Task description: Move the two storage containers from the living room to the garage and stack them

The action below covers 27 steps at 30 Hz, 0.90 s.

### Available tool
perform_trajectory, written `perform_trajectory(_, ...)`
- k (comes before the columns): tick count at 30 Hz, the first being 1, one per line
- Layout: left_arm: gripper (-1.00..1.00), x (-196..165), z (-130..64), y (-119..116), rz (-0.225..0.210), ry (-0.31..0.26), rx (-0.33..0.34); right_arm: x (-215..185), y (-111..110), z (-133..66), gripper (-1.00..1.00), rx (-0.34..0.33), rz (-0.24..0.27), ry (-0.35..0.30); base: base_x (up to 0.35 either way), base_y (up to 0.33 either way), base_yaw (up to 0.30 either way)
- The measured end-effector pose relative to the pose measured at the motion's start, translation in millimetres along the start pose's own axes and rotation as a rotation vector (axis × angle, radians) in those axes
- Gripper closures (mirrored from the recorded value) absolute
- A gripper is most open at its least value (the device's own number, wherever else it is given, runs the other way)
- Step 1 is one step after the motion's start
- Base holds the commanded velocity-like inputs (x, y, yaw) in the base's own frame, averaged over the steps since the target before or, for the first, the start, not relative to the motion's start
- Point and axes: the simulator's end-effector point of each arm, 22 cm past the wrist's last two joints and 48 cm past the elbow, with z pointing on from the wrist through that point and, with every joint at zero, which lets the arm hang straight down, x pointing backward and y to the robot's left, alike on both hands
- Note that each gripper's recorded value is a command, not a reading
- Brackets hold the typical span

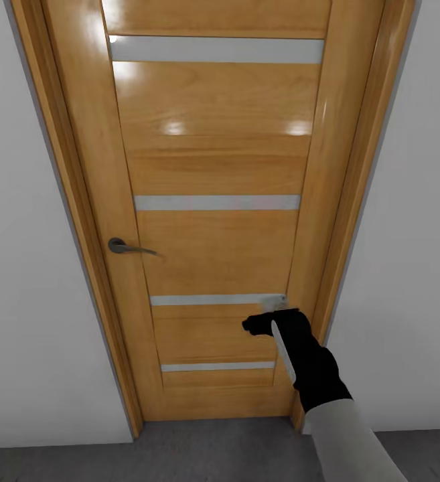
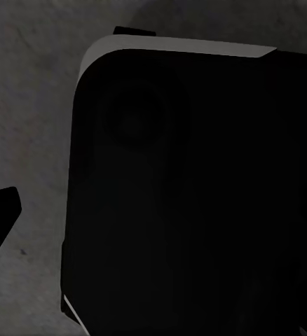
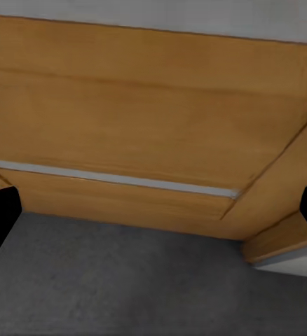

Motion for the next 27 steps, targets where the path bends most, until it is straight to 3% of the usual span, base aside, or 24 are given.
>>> perform_trajectory(4,-1.00,0.0,0.0,0.0,0.000,0.000,0.000,-34.4,15.0,-28.3,-1.00,0.001,-0.062,-0.074,0.000,0.000,0.000)
perform_trajectory(9,-1.00,0.0,0.0,0.0,0.001,0.000,0.000,-45.3,43.1,-39.1,-1.00,-0.014,-0.154,-0.111,0.000,0.000,0.000)
perform_trajectory(27,-1.00,0.0,0.0,0.0,0.001,0.000,0.000,-65.0,61.2,-44.7,-1.00,-0.047,-0.183,-0.207,0.000,0.000,0.000)
